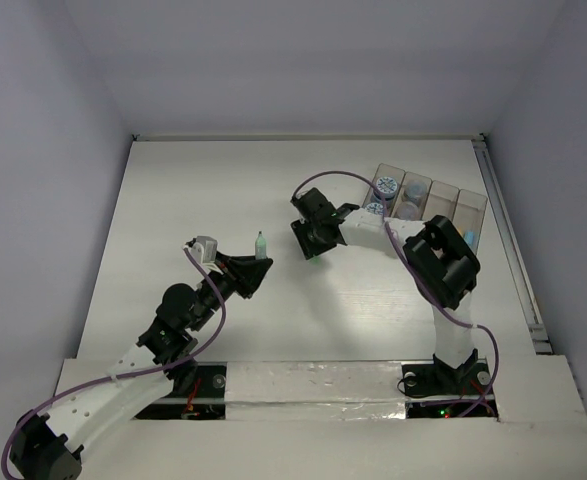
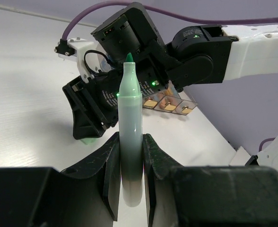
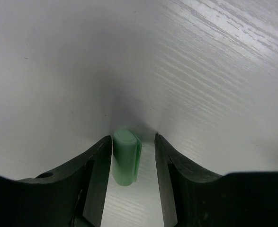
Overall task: Sort the stationery into containers
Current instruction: Pick up the pen cap from the center of the board.
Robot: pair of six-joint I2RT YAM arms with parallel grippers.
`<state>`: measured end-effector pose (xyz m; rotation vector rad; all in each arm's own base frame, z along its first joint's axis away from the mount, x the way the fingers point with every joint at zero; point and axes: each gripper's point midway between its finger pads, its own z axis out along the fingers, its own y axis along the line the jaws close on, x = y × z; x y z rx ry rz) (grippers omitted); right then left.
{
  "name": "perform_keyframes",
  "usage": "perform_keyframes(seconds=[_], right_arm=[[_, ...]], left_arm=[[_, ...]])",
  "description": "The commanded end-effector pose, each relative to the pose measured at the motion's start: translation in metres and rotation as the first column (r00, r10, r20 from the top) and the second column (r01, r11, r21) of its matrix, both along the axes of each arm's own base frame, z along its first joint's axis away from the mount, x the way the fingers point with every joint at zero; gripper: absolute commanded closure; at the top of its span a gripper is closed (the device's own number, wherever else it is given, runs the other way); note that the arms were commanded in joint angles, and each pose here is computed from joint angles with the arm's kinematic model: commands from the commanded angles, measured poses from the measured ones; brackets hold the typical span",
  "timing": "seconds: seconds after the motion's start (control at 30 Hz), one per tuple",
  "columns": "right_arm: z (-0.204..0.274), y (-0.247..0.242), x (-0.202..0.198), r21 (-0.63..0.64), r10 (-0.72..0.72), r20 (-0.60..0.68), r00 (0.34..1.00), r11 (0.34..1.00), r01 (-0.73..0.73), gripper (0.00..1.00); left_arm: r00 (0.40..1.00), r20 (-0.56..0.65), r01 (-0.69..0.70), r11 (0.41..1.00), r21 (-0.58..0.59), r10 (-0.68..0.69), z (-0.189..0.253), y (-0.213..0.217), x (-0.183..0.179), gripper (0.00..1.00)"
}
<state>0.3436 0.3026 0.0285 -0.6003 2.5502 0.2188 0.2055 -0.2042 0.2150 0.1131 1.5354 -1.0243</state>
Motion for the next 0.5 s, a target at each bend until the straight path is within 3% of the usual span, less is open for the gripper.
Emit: perform_keyframes(seconds=[0.0, 0.17, 0.23, 0.27, 0.3, 0.37, 0.47], right_arm=[[0.010, -0.003, 0.001, -0.018, -0.006, 0.007, 1.000, 1.000, 0.007, 0.53], [0.000, -0.006, -0.005, -0.043, -0.004, -0.036, 0.999, 0.999, 0.003, 0.62], [-0.002, -0.007, -0.006, -0.038, -0.012, -0.037, 0.999, 0.999, 0.011, 0.75], [-0.003, -0.006, -0.007, -0.033, -0.011, -0.041, 0.999, 0.999, 0.009, 0.75], [-0.001, -0.005, -0.007, -0.027, -0.010, -0.041, 0.999, 1.000, 0.009, 0.87], [-0.001, -0.005, -0.007, -0.022, -0.016, -0.038, 0.999, 1.000, 0.015, 0.98], [0.006, -0.004, -0.006, 0.003, -0.029, -0.012, 1.000, 1.000, 0.029, 1.00]], left_arm=[[0.998, 0.058, 0.005, 0.999, -0.038, -0.002, 0.017, 0.001, -0.001, 1.00], [0.998, 0.058, 0.005, 0.999, -0.038, -0.002, 0.017, 0.001, -0.002, 1.00], [0.998, 0.058, 0.003, 0.999, -0.039, -0.001, 0.017, 0.001, -0.002, 1.00], [0.998, 0.058, 0.003, 0.999, -0.039, -0.001, 0.017, 0.001, -0.001, 1.00], [0.998, 0.058, 0.003, 0.999, -0.039, -0.001, 0.017, 0.001, -0.001, 1.00], [0.998, 0.056, 0.002, 0.999, -0.037, 0.001, 0.016, 0.001, -0.001, 1.00], [0.999, 0.053, 0.000, 0.999, -0.033, 0.002, 0.015, 0.001, 0.000, 1.00]])
